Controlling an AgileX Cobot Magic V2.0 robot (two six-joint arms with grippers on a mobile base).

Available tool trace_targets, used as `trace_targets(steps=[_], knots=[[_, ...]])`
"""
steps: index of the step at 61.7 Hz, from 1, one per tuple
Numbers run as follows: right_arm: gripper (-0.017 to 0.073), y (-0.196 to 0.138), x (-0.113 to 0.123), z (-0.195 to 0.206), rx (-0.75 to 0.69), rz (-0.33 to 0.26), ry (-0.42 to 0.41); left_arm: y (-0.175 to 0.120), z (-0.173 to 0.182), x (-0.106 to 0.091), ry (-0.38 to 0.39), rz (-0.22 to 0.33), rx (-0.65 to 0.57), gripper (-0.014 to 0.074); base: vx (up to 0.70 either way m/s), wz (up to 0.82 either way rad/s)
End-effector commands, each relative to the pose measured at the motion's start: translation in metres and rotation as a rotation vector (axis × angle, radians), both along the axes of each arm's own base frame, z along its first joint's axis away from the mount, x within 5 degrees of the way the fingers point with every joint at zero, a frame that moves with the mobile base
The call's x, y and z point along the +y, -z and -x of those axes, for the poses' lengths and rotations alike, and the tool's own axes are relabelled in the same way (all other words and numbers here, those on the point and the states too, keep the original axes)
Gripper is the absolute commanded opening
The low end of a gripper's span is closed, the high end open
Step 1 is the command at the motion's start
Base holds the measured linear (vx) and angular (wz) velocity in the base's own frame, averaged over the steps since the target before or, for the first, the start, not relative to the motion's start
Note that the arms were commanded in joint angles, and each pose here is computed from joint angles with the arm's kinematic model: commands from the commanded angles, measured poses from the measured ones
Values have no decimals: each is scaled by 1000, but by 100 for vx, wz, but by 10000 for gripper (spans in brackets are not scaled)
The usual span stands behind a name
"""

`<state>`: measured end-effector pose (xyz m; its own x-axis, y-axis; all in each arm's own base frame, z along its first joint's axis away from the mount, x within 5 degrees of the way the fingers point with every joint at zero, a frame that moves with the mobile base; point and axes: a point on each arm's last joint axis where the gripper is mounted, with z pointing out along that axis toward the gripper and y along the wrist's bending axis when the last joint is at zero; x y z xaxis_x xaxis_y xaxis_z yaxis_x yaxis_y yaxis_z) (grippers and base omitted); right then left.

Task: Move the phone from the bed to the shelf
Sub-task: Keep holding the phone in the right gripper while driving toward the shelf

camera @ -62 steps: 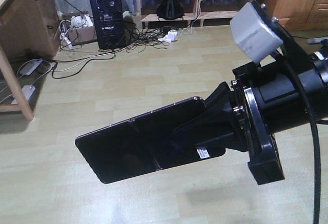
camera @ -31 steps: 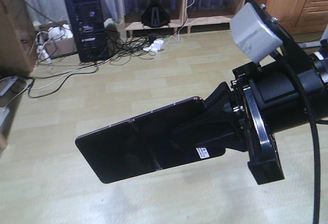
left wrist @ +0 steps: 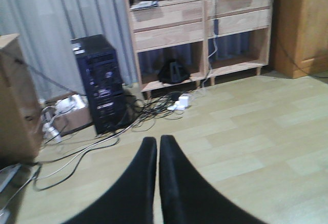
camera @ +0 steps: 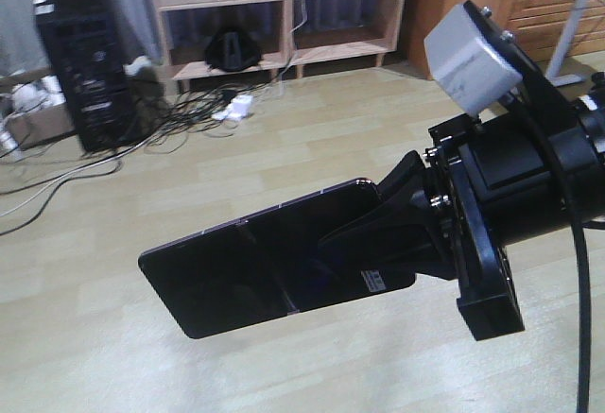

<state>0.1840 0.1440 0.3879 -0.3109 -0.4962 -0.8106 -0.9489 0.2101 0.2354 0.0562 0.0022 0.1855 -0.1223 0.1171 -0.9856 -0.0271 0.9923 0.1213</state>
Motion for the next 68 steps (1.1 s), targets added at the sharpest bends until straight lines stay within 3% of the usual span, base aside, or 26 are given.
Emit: trace_targets(steps=[1, 68], knots=[[-2, -19, 0, 12, -5, -89, -38, -15, 1, 0, -3, 10, -108, 1, 37, -29], [-2, -19, 0, 12, -5, -89, -38, -15, 1, 0, -3, 10, -108, 1, 38, -25]])
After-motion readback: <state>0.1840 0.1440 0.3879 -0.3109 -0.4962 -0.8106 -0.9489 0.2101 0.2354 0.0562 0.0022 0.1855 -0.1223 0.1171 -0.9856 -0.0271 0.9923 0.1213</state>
